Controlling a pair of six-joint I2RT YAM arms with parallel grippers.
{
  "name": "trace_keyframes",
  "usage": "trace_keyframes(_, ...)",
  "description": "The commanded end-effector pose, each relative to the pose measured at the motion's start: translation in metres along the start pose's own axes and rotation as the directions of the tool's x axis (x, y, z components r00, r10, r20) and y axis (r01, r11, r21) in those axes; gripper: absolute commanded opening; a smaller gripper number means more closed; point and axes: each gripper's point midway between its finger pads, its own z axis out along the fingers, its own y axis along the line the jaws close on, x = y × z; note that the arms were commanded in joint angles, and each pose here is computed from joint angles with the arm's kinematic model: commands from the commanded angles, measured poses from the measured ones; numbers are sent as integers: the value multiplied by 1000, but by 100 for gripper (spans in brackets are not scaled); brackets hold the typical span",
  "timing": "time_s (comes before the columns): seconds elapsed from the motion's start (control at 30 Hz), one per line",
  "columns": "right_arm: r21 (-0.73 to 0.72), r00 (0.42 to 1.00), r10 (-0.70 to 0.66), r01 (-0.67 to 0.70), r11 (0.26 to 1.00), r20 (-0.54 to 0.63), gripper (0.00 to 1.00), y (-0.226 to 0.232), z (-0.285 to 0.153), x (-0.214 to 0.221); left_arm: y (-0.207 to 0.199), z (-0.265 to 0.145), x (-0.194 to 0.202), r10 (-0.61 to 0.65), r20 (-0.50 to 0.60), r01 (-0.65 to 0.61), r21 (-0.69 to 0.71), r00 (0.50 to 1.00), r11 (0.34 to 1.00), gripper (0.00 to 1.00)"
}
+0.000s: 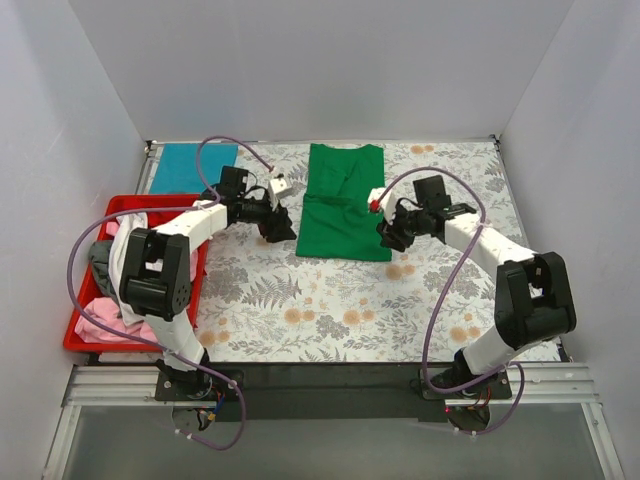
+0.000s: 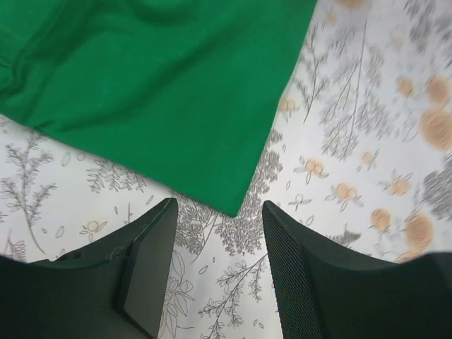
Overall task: Fold and stack the t-shirts
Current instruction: Fold the tshirt
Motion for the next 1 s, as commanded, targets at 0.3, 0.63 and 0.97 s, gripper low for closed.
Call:
trace_keyframes(0.3, -10, 954, -264, 265, 964, -142, 52, 11, 42, 36, -6, 40, 44, 476, -98, -481, -37, 874, 876, 50)
trace_keyframes(0.63, -66, 951, -268, 261, 963, -153, 55, 23, 50, 54, 3, 54, 43, 525, -107, -531, -36, 844, 847, 51)
trace_keyframes(0.97, -108, 937, -294, 277, 955, -189, 33, 27, 54, 70, -10, 51, 48, 592, -115, -597, -7, 797, 802, 49)
